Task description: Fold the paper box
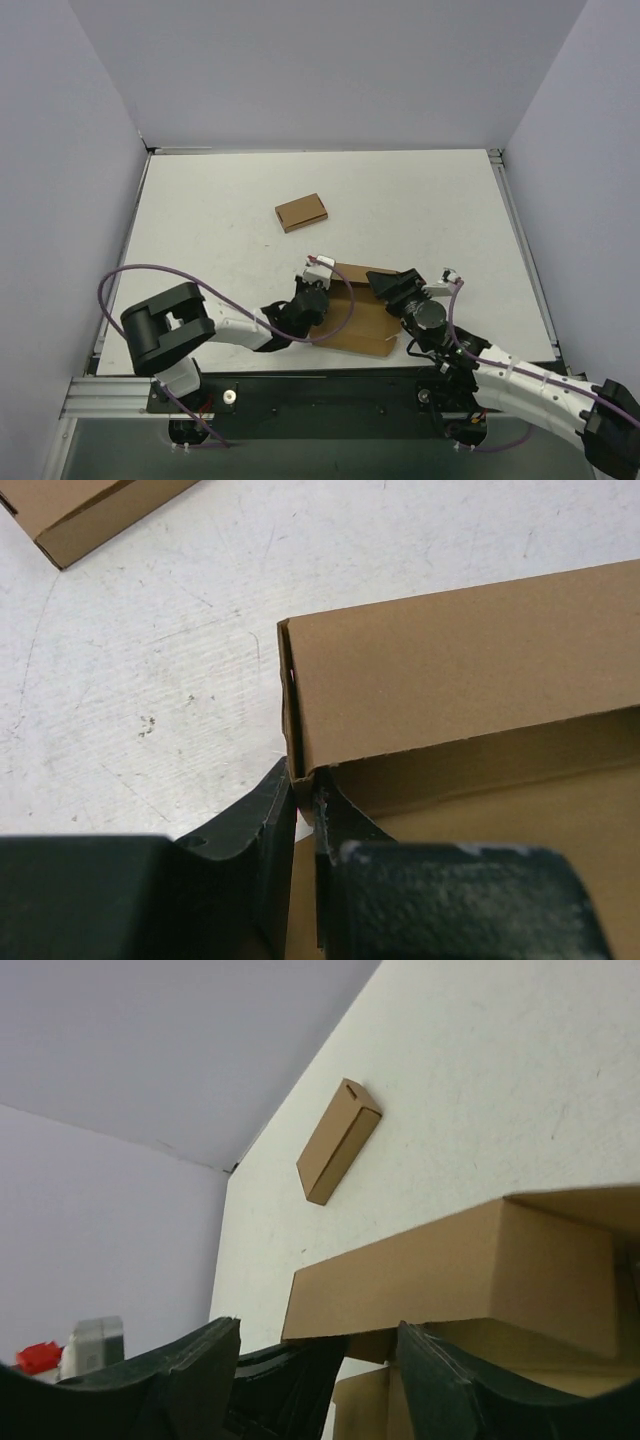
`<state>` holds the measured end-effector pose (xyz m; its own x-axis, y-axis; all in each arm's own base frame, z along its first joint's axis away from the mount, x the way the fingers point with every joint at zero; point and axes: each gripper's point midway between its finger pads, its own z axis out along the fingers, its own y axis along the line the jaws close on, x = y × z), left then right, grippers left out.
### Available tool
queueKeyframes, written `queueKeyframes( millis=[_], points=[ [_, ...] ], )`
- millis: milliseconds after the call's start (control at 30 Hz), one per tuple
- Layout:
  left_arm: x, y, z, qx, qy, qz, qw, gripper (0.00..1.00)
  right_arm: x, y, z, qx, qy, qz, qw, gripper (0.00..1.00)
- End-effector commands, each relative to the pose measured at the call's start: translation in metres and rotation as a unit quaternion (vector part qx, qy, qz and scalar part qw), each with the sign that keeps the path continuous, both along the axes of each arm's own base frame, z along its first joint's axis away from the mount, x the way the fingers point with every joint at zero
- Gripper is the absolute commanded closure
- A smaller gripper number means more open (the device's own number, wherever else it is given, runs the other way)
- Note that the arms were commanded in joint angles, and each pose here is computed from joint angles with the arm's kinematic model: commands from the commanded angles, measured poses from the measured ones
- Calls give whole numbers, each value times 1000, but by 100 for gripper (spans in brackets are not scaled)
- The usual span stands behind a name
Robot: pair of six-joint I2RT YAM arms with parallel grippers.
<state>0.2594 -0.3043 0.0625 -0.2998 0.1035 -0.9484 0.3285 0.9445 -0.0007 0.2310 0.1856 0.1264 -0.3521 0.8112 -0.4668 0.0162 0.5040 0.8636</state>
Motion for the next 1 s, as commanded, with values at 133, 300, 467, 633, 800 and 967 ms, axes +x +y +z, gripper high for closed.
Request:
queueKeyframes(
  millis=[133,300,467,633,800,967],
  points=[
    [-7,37,-16,-4,144,-36,989,100,-13,-37,19,-159,-26,11,987,33],
    [-4,48,-10,-11,181,-51,982,100,-18,-54,9,-257,-24,23,966,30],
    [-2,52,-9,-6,197,-60,979,100,-18,-59,-5,-328,-22,42,943,29],
    [0,50,-7,-5,202,-68,977,100,-15,-63,-20,-358,-7,36,933,29],
    [1,53,-9,2,207,-64,976,100,-14,-71,-15,-362,-12,17,932,30],
    [3,55,-8,5,207,-60,977,100,-16,-80,-5,-370,-27,10,928,30]
  ],
)
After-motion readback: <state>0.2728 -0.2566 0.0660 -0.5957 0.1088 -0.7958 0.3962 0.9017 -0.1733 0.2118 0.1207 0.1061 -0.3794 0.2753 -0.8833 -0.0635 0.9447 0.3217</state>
